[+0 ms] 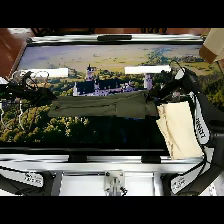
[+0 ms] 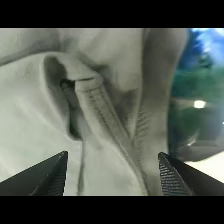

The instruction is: Fold the shirts.

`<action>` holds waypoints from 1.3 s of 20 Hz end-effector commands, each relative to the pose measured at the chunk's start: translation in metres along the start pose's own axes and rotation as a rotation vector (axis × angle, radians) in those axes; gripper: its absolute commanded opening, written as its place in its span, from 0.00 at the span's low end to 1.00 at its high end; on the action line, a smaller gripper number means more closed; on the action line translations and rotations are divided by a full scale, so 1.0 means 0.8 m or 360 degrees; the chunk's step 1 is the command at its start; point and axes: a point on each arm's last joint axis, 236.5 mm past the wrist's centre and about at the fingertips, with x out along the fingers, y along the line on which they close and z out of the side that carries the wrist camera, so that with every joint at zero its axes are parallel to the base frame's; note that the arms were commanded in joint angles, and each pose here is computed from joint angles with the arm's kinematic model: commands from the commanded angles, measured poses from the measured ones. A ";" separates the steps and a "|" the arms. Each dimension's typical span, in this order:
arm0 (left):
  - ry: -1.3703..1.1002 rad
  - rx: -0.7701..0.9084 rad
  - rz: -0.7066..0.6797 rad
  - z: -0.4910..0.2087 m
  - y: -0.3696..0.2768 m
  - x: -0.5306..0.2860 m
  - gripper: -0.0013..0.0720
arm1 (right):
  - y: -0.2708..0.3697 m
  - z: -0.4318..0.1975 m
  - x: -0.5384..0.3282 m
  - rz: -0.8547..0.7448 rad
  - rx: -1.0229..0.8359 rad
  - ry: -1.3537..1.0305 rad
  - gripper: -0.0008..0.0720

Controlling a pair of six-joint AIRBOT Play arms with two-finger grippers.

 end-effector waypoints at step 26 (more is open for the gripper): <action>0.0264 0.0459 -0.0436 -0.103 -0.321 0.215 0.06 | 0.207 -0.100 -0.226 0.0417 -0.0091 -0.0215 0.11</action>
